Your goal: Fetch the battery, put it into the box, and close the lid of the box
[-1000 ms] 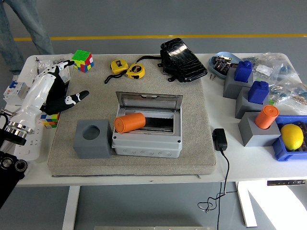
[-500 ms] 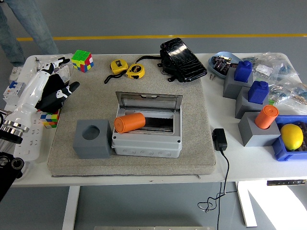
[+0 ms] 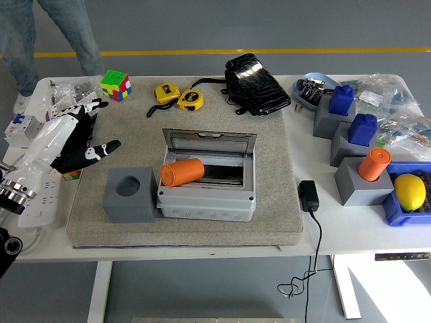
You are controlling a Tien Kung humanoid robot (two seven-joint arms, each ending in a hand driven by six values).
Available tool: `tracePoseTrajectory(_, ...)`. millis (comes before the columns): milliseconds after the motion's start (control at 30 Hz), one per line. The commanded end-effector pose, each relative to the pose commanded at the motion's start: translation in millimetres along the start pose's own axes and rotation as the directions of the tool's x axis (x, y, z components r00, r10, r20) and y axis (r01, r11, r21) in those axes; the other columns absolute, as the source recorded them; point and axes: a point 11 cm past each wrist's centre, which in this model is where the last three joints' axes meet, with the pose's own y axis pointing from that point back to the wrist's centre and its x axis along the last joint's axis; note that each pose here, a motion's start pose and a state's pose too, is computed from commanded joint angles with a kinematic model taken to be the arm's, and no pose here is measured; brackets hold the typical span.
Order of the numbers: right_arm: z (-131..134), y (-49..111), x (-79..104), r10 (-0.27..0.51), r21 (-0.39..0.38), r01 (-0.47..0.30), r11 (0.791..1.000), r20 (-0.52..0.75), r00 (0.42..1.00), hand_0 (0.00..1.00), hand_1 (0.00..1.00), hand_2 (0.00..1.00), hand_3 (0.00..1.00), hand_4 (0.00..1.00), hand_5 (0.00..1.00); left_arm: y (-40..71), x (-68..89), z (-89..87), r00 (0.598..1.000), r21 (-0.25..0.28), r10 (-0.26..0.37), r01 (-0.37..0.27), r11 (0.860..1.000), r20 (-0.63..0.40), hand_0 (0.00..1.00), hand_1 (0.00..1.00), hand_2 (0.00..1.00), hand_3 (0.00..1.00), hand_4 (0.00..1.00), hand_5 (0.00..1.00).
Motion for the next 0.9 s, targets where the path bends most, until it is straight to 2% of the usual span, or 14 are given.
tracePoseTrajectory(267, -0.1, 0.0, 0.5, 0.002, 0.000, -0.002, 1.000, -0.001, 1.000, 0.858, 0.804, 0.778, 0.835, 0.998, 0.998, 9.5, 2.3, -6.3, 1.000, 0.026, -0.005, 0.005, 1.000, 0.017, 0.927, 0.942, 0.926, 0.877, 0.998, 0.816)
tracePoseTrajectory(300, -0.1, 0.0, 0.6, 0.002, 0.000, -0.002, 1.000, -0.001, 1.000, 0.857, 0.804, 0.779, 0.835, 0.998, 0.998, 9.7, 2.4, -6.5, 1.000, 0.027, -0.004, 0.003, 1.000, 0.015, 0.939, 0.946, 0.903, 0.788, 0.998, 0.856)
tracePoseTrajectory(467, -0.6, 0.0, 0.9, 0.002, 0.001, -0.002, 1.000, 0.001, 1.000, 0.857, 0.804, 0.779, 0.835, 0.998, 0.998, 11.5, -1.3, -7.7, 1.000, 0.036, -0.006, 0.006, 0.999, 0.013, 0.939, 0.946, 0.903, 0.788, 0.998, 0.856)
tracePoseTrajectory(500, -0.9, 0.0, 0.8, 0.002, 0.002, -0.002, 1.000, 0.002, 1.000, 0.857, 0.804, 0.779, 0.837, 0.998, 0.998, 11.3, -1.9, -7.4, 1.000, 0.036, -0.008, 0.008, 0.999, 0.016, 0.949, 0.950, 0.925, 0.841, 0.998, 0.829)
tracePoseTrajectory(667, -2.8, 0.0, 0.2, 0.001, 0.005, -0.001, 1.000, 0.004, 1.000, 0.857, 0.804, 0.779, 0.837, 0.998, 0.998, 8.0, -5.1, -6.9, 0.994, 0.058, -0.030, 0.025, 0.998, 0.102, 0.949, 0.950, 0.925, 0.841, 0.998, 0.829)
tracePoseTrajectory(700, -3.2, 0.1, 0.0, 0.001, 0.005, -0.001, 1.000, 0.005, 1.000, 0.857, 0.804, 0.778, 0.836, 0.998, 0.998, 7.4, -6.2, -6.7, 0.993, 0.060, -0.035, 0.028, 0.998, 0.115, 0.968, 0.972, 0.954, 0.912, 0.998, 0.520)
tracePoseTrajectory(867, -3.9, 0.1, -0.5, 0.000, 0.007, 0.000, 1.000, 0.007, 1.000, 0.857, 0.804, 0.778, 0.836, 0.998, 0.998, 5.5, -9.5, -4.9, 0.989, 0.065, -0.035, 0.025, 0.998, 0.144, 0.968, 0.972, 0.954, 0.912, 0.998, 0.520)
tracePoseTrajectory(900, -3.9, 0.1, -0.5, 0.000, 0.007, 0.000, 1.000, 0.007, 1.000, 0.858, 0.804, 0.779, 0.836, 0.998, 0.998, 5.1, -10.1, -4.7, 0.989, 0.066, -0.033, 0.024, 0.998, 0.146, 0.998, 0.998, 0.985, 0.972, 0.998, 0.440)
